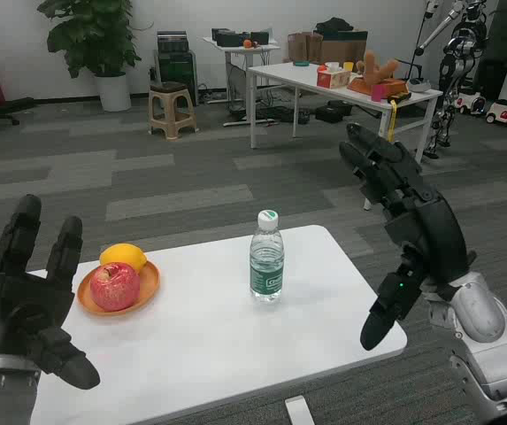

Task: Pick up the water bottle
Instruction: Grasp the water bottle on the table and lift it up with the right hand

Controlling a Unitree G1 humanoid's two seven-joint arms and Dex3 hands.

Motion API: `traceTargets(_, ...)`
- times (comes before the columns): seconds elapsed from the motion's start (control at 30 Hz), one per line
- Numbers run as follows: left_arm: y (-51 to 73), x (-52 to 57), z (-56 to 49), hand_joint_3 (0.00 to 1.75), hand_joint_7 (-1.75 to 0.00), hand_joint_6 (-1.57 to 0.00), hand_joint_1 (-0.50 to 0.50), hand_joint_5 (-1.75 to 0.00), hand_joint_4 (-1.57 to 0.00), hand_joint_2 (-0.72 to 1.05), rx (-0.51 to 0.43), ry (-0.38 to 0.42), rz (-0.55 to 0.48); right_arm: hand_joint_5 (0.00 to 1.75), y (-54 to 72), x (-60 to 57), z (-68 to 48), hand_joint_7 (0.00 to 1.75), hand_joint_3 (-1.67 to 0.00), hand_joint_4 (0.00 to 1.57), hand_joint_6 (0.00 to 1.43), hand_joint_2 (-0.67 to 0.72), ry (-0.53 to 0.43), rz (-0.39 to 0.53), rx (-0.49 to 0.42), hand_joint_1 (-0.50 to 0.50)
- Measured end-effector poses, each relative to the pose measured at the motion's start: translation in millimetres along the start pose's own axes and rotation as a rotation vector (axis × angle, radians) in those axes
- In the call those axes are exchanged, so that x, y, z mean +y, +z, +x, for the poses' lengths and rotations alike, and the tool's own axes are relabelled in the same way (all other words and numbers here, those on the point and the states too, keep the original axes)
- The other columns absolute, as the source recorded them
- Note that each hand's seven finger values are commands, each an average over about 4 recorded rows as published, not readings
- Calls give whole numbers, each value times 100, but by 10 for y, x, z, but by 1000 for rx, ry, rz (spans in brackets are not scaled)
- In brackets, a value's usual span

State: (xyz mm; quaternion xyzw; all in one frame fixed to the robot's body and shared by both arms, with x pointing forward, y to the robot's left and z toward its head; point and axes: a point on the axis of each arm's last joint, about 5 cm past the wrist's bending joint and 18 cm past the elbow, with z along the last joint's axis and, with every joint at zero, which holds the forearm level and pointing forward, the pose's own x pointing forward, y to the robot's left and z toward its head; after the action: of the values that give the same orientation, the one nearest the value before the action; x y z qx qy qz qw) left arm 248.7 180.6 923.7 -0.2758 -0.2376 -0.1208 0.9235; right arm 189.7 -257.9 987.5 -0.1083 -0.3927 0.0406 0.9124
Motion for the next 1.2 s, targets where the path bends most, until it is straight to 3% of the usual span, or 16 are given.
traceTargets(0.13, 26, -8, 72, 4, 0, 0, -50, 0, 0, -64, -7, -19, -2, 0, -138, 210, 163, 49, 0, 0, 0, 53, -24, 101, -17, -46)
traceTargets(0.2, 38, -15, 101, 9, 0, 0, -50, 0, 0, -64, -12, -29, -1, 0, -152, 251, 200, 49, 0, 0, 0, 53, -19, 118, -24, -46)
traceTargets(0.77, 55, -2, 106, 9, 0, 0, -50, 0, 0, -70, -12, -30, 5, 0, -156, 256, 207, 49, 0, 0, 0, 53, -19, 120, -24, -44)
traceTargets(0.9, 55, -2, 106, 0, 0, 0, -50, 0, 0, -68, -12, -30, 5, 0, -156, 256, 206, 51, 0, 0, 0, 53, -20, 120, -24, -45)
traceTargets(1.03, 55, -2, 106, 9, 0, 0, -50, 0, 0, -64, -13, -30, 5, 0, -163, 256, 204, 49, 0, 0, 0, 53, -20, 120, -20, -46)
traceTargets(1.2, 56, -1, 106, 9, 0, 0, -50, 0, 0, -70, -13, -30, 5, 0, -199, 268, 192, 49, 0, 0, 0, 53, -18, 123, 0, -46)
